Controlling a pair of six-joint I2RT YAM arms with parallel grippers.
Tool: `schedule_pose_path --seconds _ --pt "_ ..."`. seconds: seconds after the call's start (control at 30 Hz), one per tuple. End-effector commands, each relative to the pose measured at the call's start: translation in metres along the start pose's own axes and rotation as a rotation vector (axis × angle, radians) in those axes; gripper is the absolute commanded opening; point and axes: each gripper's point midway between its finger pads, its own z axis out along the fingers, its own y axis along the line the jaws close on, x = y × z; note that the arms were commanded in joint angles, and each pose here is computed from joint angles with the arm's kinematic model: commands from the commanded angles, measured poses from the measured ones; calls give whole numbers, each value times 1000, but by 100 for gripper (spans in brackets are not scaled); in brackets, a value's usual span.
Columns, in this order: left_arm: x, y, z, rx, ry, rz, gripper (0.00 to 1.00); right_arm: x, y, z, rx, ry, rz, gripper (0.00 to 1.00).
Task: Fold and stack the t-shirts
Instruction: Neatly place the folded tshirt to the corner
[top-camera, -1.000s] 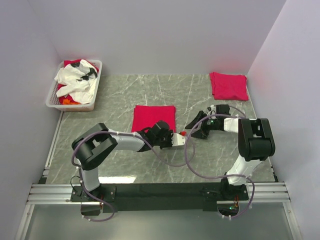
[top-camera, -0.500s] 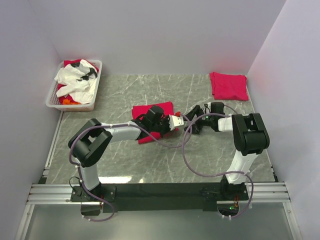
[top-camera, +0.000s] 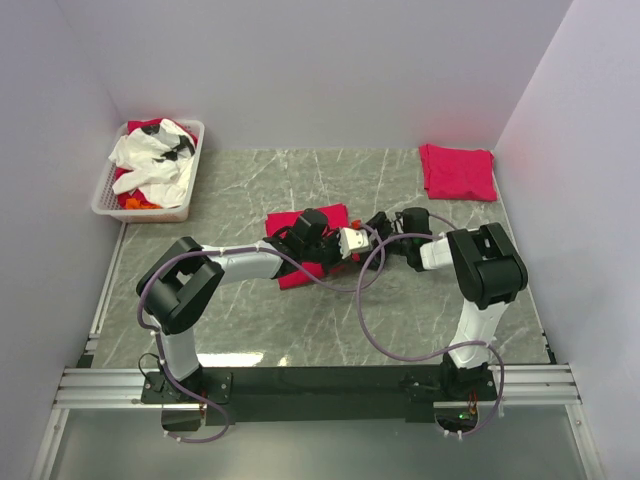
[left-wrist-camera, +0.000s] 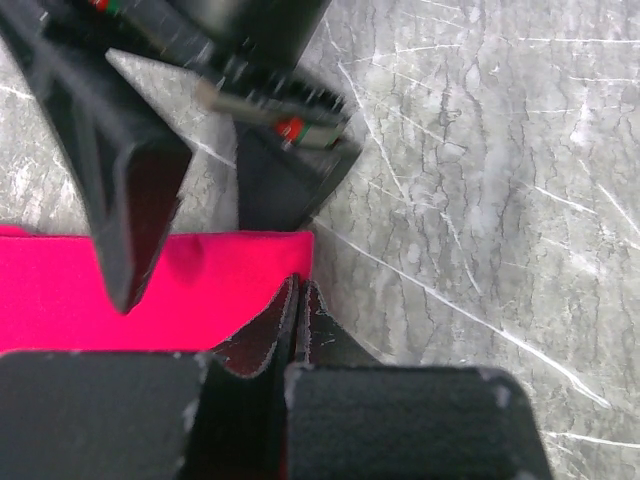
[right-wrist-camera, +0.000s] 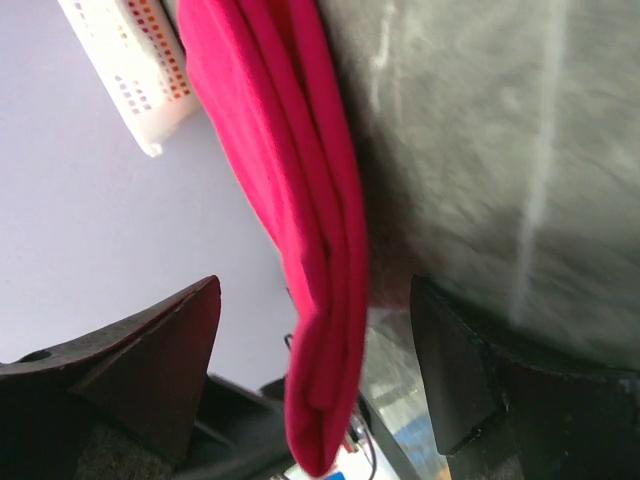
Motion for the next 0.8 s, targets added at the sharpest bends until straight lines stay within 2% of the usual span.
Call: schedule_pose_path --seconds 0.0,0.23,0.77 --pt "-41 4 -4 4 -110 23 1 -15 17 17 -40 -74 -9 83" --pt "-46 9 -4 -10 -131 24 1 -25 18 39 -34 -132 15 68" --pt "-47 11 -2 -4 -142 6 1 -40 1 65 56 -183 -20 59"
